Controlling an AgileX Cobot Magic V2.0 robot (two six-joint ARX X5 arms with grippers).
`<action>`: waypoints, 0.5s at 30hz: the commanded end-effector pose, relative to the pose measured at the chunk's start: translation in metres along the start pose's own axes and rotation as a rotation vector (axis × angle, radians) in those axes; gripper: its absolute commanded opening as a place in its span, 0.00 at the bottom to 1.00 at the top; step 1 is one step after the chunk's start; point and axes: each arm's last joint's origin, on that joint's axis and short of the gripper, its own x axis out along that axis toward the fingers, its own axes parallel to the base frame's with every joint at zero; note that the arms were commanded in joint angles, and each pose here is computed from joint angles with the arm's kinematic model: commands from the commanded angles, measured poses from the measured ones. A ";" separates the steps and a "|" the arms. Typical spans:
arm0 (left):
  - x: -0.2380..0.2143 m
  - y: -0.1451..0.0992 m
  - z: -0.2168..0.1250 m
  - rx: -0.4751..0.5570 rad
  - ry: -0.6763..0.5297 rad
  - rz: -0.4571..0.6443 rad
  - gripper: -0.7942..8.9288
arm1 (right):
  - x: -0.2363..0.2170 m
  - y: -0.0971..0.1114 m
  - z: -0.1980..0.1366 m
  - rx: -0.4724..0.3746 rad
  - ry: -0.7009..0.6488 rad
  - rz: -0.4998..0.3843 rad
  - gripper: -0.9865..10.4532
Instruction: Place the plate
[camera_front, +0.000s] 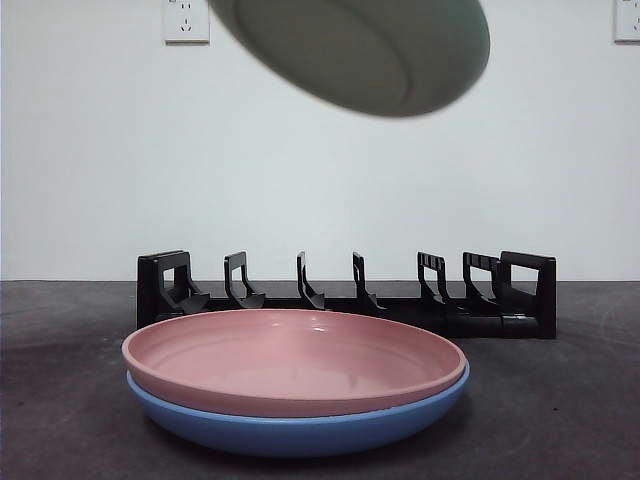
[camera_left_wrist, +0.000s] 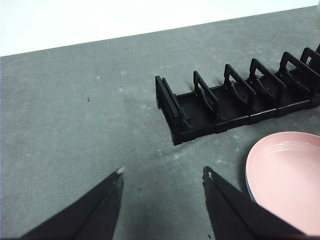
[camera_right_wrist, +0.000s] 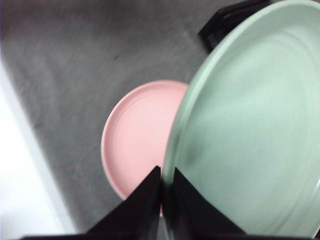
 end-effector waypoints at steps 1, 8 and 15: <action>-0.002 0.000 0.003 -0.021 -0.013 0.001 0.34 | 0.027 0.016 -0.010 -0.020 0.044 0.006 0.10; -0.002 0.000 0.003 -0.044 -0.012 0.001 0.34 | 0.087 0.049 -0.048 -0.067 0.067 0.026 0.10; -0.002 0.000 0.003 -0.045 -0.012 0.001 0.34 | 0.116 0.062 -0.065 -0.079 0.068 0.032 0.10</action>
